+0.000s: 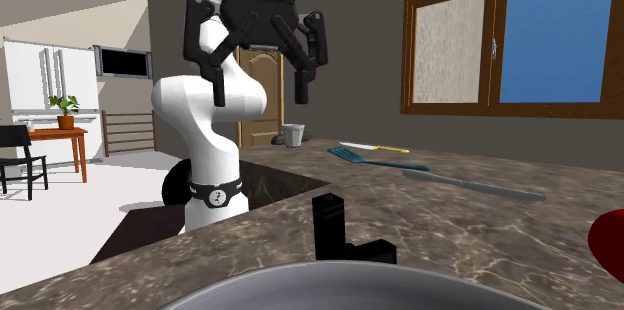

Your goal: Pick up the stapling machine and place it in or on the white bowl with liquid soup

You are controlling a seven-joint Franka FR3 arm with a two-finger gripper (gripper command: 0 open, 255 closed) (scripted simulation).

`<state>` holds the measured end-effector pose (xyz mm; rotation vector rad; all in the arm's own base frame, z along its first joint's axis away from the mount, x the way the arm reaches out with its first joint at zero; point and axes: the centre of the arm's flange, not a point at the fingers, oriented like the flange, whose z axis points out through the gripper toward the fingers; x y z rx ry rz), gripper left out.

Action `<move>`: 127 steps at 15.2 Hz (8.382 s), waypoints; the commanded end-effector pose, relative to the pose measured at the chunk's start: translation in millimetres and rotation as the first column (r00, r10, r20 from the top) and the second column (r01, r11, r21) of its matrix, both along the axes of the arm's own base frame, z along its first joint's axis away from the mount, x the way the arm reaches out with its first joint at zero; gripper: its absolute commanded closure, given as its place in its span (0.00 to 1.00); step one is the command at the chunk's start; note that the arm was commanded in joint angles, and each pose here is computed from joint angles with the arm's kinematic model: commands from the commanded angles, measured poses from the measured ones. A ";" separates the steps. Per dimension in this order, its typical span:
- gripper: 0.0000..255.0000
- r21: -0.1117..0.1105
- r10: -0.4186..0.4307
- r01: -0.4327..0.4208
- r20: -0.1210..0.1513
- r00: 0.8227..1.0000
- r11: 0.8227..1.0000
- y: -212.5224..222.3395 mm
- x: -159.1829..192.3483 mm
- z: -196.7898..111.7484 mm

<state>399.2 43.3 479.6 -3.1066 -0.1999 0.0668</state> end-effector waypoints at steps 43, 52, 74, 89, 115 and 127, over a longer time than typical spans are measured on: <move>1.00 -0.018 0.100 -0.099 0.059 0.993 0.995 51.9 80.6 -55.7; 1.00 -0.018 0.100 -0.099 0.059 0.993 0.995 51.9 80.6 -8.1; 1.00 -0.018 0.100 -0.099 0.059 0.993 0.995 9.9 162.2 77.5; 1.00 -0.018 0.100 -0.099 0.059 0.993 0.995 -47.6 274.3 60.4; 0.00 -0.018 0.100 -0.099 0.059 0.993 0.995 -47.6 274.3 -3.2; 0.00 -0.018 0.100 -0.099 0.059 0.993 0.995 -48.0 273.6 46.8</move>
